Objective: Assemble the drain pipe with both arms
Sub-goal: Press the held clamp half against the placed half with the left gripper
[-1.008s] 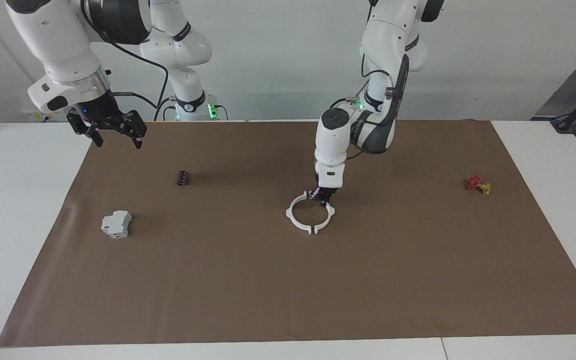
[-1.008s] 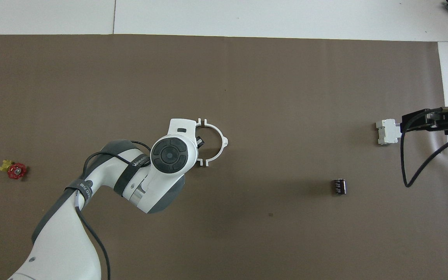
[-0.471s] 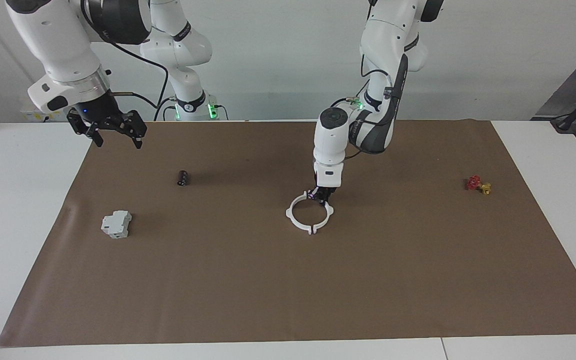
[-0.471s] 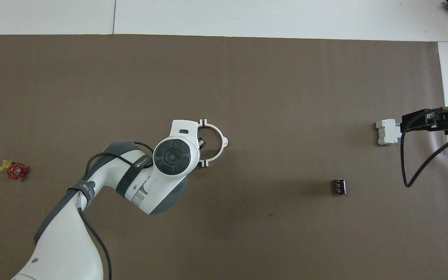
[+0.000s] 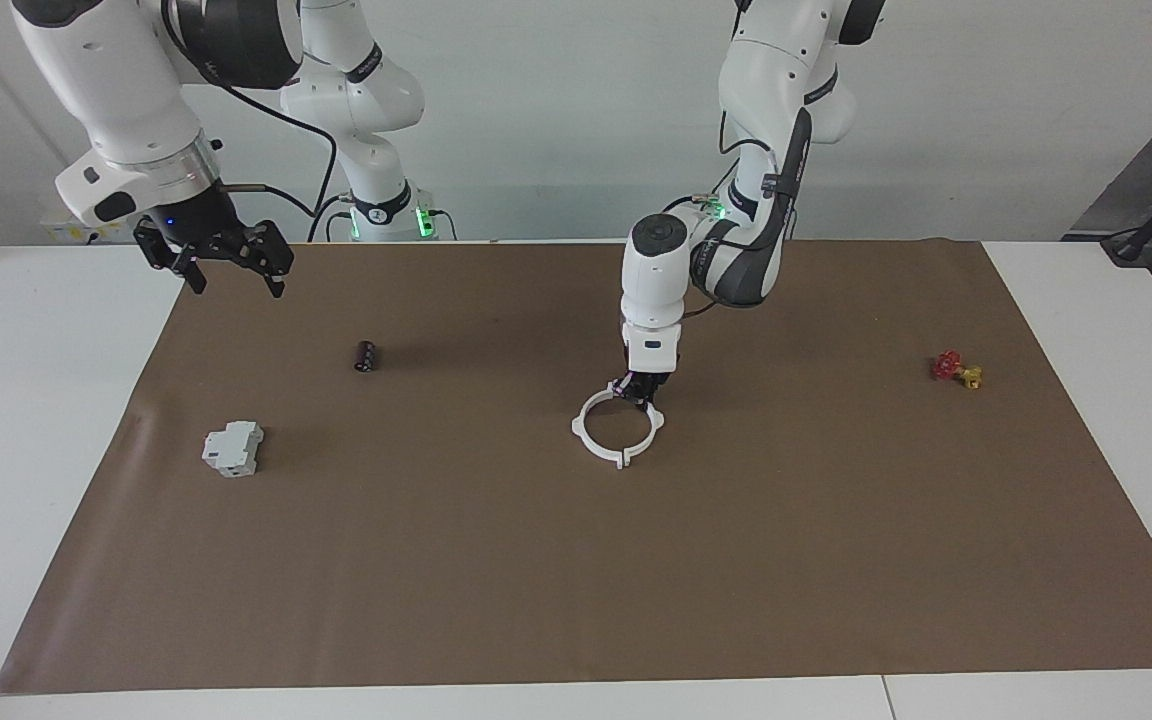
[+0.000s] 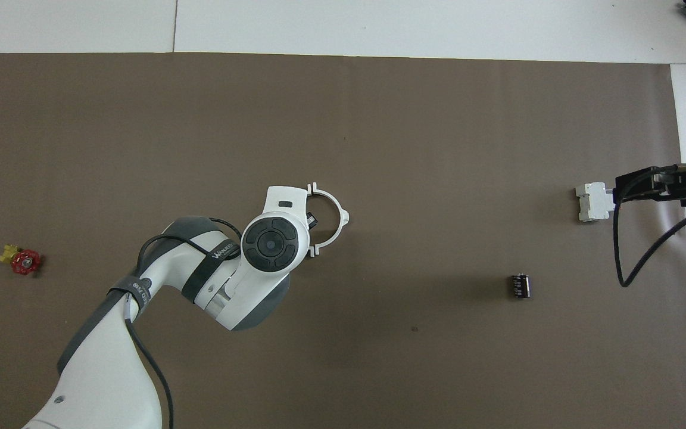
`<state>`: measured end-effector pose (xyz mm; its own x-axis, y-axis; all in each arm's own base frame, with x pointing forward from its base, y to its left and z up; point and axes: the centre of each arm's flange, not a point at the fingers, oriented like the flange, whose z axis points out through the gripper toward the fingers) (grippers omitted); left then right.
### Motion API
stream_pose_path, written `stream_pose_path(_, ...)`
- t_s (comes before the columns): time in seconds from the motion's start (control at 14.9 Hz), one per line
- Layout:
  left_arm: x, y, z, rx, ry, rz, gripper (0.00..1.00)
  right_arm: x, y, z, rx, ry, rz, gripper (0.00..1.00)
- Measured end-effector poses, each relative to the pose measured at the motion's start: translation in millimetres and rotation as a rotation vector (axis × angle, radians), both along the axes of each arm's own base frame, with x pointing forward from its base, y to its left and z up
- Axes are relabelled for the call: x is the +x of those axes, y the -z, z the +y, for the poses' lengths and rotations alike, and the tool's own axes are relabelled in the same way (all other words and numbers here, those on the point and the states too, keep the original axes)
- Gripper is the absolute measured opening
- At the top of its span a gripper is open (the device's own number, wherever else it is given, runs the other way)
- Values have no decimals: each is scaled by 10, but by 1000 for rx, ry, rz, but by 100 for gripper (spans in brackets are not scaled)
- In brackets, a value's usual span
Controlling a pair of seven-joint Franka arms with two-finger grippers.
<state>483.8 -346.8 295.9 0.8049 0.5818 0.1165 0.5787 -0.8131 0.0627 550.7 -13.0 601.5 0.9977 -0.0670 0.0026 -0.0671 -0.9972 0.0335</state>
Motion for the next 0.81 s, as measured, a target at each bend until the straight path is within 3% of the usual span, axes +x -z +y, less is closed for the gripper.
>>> stream_pose_path(0.81, 67, -6, 59, 1, -22, -5, 7, 0, 0, 0, 0, 0, 0, 100)
